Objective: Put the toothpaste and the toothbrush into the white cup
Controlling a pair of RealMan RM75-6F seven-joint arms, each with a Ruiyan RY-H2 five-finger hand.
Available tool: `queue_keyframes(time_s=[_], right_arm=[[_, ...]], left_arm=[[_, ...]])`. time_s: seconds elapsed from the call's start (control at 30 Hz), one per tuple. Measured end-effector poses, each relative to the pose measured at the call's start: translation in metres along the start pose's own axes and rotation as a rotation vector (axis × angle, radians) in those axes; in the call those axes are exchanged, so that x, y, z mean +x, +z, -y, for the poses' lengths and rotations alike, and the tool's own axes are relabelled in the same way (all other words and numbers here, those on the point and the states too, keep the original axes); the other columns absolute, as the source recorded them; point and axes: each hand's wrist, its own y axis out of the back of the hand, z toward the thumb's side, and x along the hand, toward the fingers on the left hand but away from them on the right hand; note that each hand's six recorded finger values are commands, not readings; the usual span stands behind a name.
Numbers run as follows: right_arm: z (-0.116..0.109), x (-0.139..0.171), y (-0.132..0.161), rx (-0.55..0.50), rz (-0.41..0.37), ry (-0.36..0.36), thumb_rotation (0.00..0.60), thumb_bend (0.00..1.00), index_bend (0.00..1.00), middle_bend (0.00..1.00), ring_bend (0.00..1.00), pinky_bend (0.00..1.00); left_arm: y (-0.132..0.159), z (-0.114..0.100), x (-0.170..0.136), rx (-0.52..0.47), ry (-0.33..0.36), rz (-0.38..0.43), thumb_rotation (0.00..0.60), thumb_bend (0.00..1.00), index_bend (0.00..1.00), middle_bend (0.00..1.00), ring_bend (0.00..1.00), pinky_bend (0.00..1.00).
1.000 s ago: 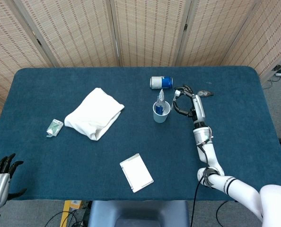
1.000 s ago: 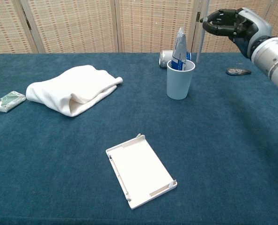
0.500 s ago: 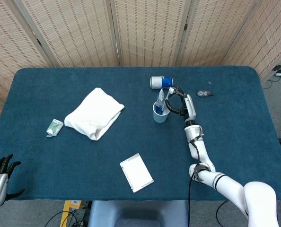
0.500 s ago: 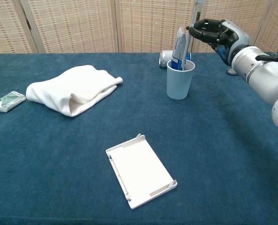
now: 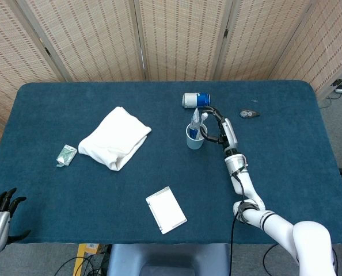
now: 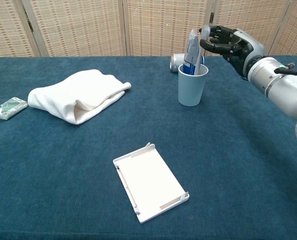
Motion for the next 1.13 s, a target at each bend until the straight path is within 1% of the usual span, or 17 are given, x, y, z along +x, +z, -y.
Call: queue_keyframes(time_s=[0.07,0.13,0.2,0.27,0.33,0.4,0.47,0.53,0.57,0.7,0.8,0.87,1.0,1.03,1.13], right_arm=[[-0.003,0.001,0.002,0.011,-0.012,0.000,0.600,0.25,0.04,0.05,0.00,0.00],[-0.007,0.002,0.005,0.025,-0.027,-0.002,0.600,0.25,0.02,0.04,0.00,0.00],[-0.012,0.005,0.008,0.048,-0.044,-0.002,0.600,0.25,0.02,0.04,0.00,0.00],[-0.018,0.009,0.012,0.091,-0.062,0.001,0.600,0.25,0.02,0.05,0.00,0.00],[-0.024,0.014,0.015,0.150,-0.074,0.002,0.600,0.26,0.02,0.07,0.00,0.00],[-0.032,0.020,0.019,0.213,-0.089,-0.007,0.600,0.32,0.06,0.12,0.00,0.00],[-0.042,0.028,0.025,0.299,-0.107,-0.025,0.600,0.39,0.17,0.16,0.00,0.00],[-0.052,0.039,0.030,0.396,-0.118,-0.044,0.600,0.42,0.23,0.17,0.00,0.00],[-0.057,0.044,0.033,0.439,-0.120,-0.051,0.600,0.43,0.25,0.17,0.00,0.00],[-0.078,0.072,0.047,0.625,-0.114,-0.081,0.600,0.43,0.25,0.18,0.00,0.00],[-0.094,0.100,0.057,0.759,-0.086,-0.099,0.600,0.43,0.25,0.20,0.00,0.00],[-0.108,0.124,0.061,0.841,-0.048,-0.114,0.600,0.43,0.25,0.20,0.00,0.00],[-0.141,0.177,0.064,0.931,0.059,-0.156,0.600,0.43,0.25,0.20,0.00,0.00],[-0.150,0.193,0.063,0.950,0.096,-0.164,0.600,0.42,0.24,0.19,0.00,0.00],[-0.166,0.225,0.060,0.987,0.183,-0.160,0.600,0.37,0.18,0.13,0.00,0.00]], left_arm=[[0.001,0.000,0.001,0.000,0.001,0.004,0.600,0.17,0.24,0.08,0.06,0.21],[0.002,-0.001,0.002,0.002,0.004,0.008,0.600,0.17,0.24,0.08,0.06,0.21],[0.003,-0.002,0.003,0.003,0.009,0.011,0.600,0.17,0.24,0.08,0.06,0.21],[0.003,-0.004,0.005,0.007,0.014,0.014,0.600,0.17,0.24,0.08,0.06,0.21],[0.004,-0.007,0.008,0.012,0.023,0.019,0.600,0.17,0.24,0.08,0.06,0.21],[0.006,-0.010,0.011,0.016,0.034,0.025,0.600,0.17,0.24,0.08,0.06,0.21],[0.007,-0.012,0.014,0.020,0.041,0.031,0.600,0.17,0.24,0.08,0.06,0.21],[0.010,-0.014,0.017,0.021,0.051,0.039,0.600,0.17,0.24,0.08,0.06,0.21],[0.012,-0.014,0.018,0.024,0.054,0.043,0.600,0.17,0.24,0.08,0.06,0.21],[0.020,-0.016,0.024,0.042,0.074,0.067,0.600,0.17,0.24,0.08,0.06,0.21],[0.029,-0.019,0.030,0.039,0.095,0.089,0.600,0.17,0.24,0.08,0.06,0.21],[0.033,-0.022,0.032,0.038,0.109,0.098,0.600,0.17,0.24,0.08,0.06,0.21],[0.043,-0.025,0.036,0.031,0.134,0.117,0.600,0.17,0.24,0.08,0.06,0.21],[0.045,-0.026,0.036,0.031,0.135,0.120,0.600,0.17,0.24,0.08,0.06,0.21],[0.050,-0.025,0.037,0.033,0.135,0.127,0.600,0.17,0.24,0.08,0.06,0.21]])
